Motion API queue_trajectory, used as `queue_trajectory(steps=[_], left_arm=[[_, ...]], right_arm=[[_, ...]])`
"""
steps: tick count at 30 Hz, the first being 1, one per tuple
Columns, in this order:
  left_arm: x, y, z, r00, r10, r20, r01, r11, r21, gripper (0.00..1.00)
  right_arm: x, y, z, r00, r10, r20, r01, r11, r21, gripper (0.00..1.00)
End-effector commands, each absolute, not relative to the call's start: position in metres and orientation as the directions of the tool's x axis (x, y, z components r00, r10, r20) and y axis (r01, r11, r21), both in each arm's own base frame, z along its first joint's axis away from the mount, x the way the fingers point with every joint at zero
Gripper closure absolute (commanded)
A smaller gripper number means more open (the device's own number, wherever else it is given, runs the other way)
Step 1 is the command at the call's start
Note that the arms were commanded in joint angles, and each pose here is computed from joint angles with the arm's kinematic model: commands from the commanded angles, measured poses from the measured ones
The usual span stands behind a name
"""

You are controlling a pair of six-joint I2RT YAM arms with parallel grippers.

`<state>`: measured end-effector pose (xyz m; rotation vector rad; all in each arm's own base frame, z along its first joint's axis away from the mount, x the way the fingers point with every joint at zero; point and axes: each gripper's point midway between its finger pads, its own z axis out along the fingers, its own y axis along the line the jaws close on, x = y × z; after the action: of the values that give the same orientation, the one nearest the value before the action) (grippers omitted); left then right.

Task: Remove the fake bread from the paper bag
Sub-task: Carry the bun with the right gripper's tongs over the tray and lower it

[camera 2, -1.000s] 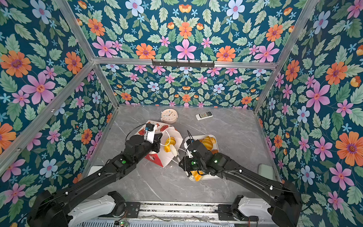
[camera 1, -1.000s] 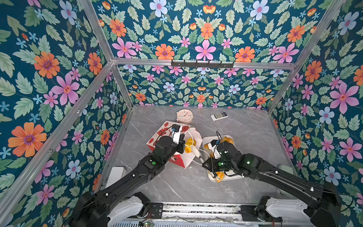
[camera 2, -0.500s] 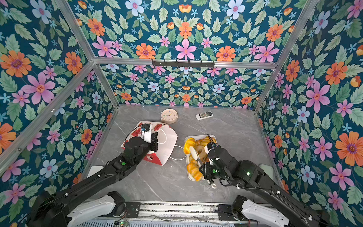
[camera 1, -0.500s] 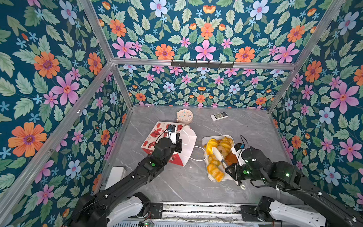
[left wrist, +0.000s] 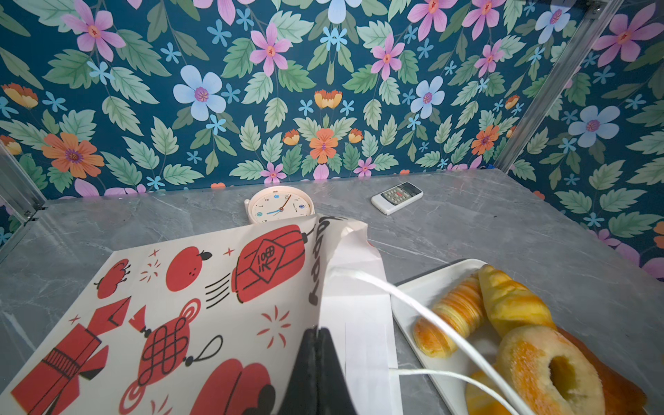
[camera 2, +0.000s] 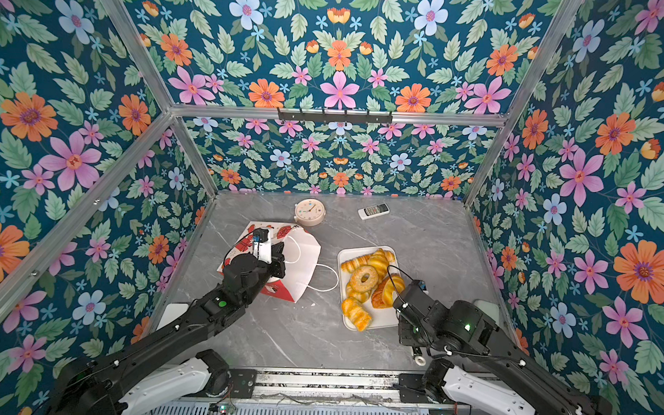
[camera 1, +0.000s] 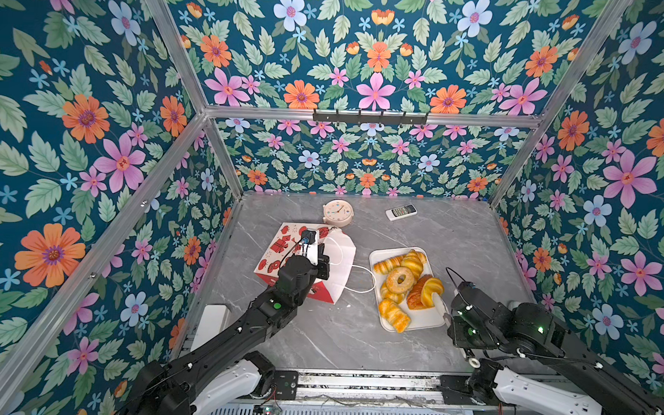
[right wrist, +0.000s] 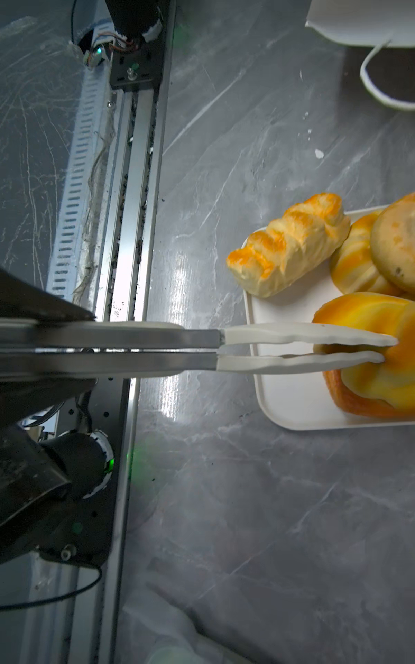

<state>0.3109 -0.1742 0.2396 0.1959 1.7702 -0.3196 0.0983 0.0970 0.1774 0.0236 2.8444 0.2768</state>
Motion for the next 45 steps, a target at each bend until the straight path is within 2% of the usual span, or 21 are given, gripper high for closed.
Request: queue_trajectory(steps=[1,14,21,25,30,35,45], left_arm=[[0.312,-0.174,0.251,-0.184,-0.072,-0.980,0.301,0.945,-0.126,1.00],[0.311,-0.174,0.245,-0.186,-0.072,-0.980,0.304,0.944,-0.127,1.00],[0.311,-0.173,0.244,-0.185,-0.073,-0.980,0.303,0.944,-0.127,1.00],[0.311,-0.174,0.243,-0.187,-0.068,-0.980,0.307,0.944,-0.125,1.00],[0.313,-0.176,0.243,-0.189,-0.065,-0.980,0.310,0.943,-0.122,1.00],[0.314,-0.178,0.243,-0.194,-0.060,-0.979,0.316,0.941,-0.120,1.00],[0.308,-0.192,0.255,-0.187,-0.018,-0.982,0.402,0.911,-0.094,1.00]], right_arm=[[0.095,0.089,0.168,-0.960,0.101,-0.263,0.055,0.983,0.176,0.84],[0.087,0.109,0.150,-0.981,0.087,-0.175,0.045,0.973,0.228,0.84],[0.081,0.118,0.137,-0.991,0.043,-0.123,0.019,0.981,0.191,0.83],[0.084,0.120,0.137,-0.990,0.043,-0.133,0.017,0.981,0.192,0.82],[0.084,0.117,0.133,-0.989,0.055,-0.135,0.029,0.982,0.186,0.64],[0.088,0.116,0.140,-0.981,0.079,-0.178,0.038,0.974,0.221,0.56],[0.109,0.096,0.187,-0.902,0.171,-0.397,0.046,0.951,0.306,0.56]])
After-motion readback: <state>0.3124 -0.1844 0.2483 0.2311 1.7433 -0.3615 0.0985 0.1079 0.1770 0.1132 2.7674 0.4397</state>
